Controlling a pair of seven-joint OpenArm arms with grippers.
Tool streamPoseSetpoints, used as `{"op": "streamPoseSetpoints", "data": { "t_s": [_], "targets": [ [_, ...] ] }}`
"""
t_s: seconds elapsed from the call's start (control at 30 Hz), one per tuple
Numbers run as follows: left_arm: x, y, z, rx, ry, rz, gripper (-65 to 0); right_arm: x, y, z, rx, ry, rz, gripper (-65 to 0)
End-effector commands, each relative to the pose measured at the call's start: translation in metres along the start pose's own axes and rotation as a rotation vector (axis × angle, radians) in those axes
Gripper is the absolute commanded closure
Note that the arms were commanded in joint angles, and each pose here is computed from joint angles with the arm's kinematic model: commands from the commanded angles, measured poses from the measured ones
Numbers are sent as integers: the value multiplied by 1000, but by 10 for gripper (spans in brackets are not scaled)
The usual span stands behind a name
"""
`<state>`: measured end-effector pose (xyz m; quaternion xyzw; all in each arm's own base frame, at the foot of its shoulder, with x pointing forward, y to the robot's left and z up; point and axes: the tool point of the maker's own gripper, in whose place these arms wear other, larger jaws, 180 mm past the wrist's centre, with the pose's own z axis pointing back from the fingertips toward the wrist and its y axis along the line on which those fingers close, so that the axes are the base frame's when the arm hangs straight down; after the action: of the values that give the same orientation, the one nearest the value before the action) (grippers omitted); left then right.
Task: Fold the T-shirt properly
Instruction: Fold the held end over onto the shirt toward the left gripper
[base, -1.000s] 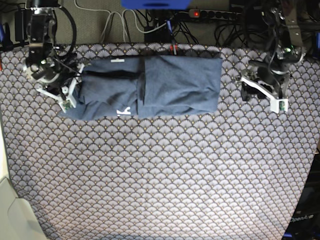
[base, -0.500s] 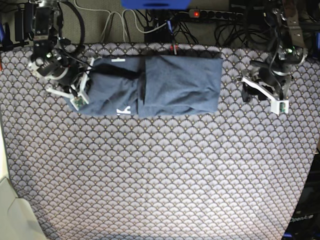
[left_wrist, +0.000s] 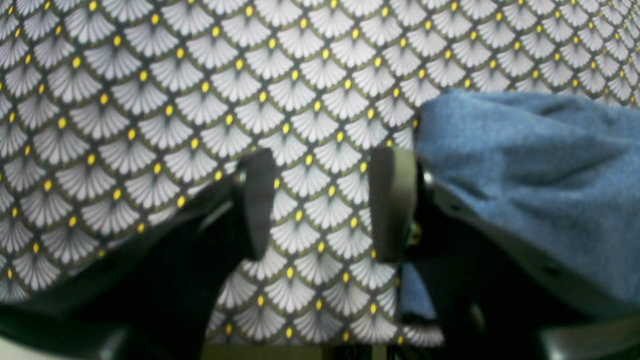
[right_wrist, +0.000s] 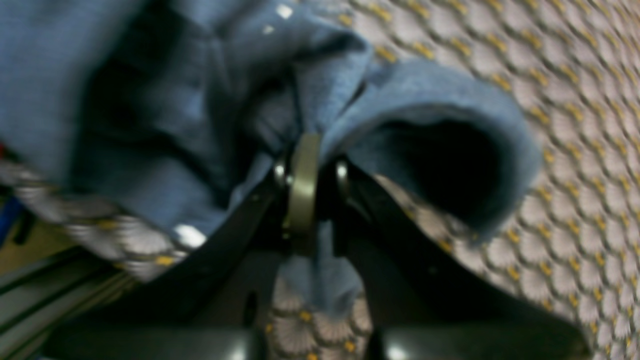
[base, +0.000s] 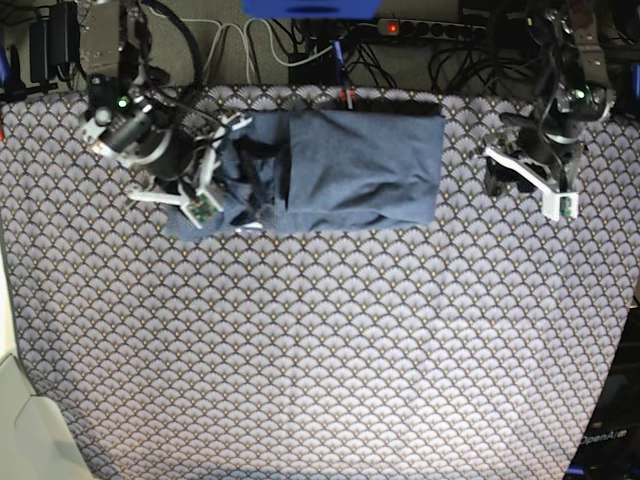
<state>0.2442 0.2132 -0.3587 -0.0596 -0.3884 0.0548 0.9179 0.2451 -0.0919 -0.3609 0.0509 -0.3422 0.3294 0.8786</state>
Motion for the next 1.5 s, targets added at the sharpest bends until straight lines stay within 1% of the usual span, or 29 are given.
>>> {"op": "streamPoseSetpoints", "data": {
  "t_s": [0.0, 0.23, 0.37, 0.43, 0.57, 0.63, 0.77, 1.0, 1.13, 1.3, 1.47],
  "targets": [
    [12, 0, 4, -2, -41, -11, -299, 13, 4, 2, 10, -45, 18, 0],
    [12, 38, 18, 97, -56, 29, -301, 33, 45, -5, 117, -90, 87, 0],
    [6, 61, 29, 158, -50, 49, -301, 52, 77, -8, 199, -131, 161, 0],
    [5, 66, 32, 174, -52, 54, -302, 65, 86, -8, 220, -159, 196, 0],
    [2, 76, 39, 203, -48, 59, -302, 89, 102, -7, 252, -213, 224, 0],
    [6, 75, 41, 201, -60, 51, -302, 99, 112, -7, 275, -235, 236, 0],
    [3, 75, 42, 202, -52, 49, -302, 111, 122, -6, 295, -264, 262, 0],
    [3, 73, 43, 201, -54, 52, -301, 116, 121, -6, 293, -273, 274, 0],
    [4, 73, 42, 199, -58, 53, -300, 120, 138, -11, 337, -273, 301, 0],
    [3, 74, 43, 201, -54, 50, -301, 111, 157, -25, 394, -228, 310, 0],
    [3, 74, 43, 201, -54, 49, -302, 117, 158, -36, 401, -215, 303, 0]
  ]
}}
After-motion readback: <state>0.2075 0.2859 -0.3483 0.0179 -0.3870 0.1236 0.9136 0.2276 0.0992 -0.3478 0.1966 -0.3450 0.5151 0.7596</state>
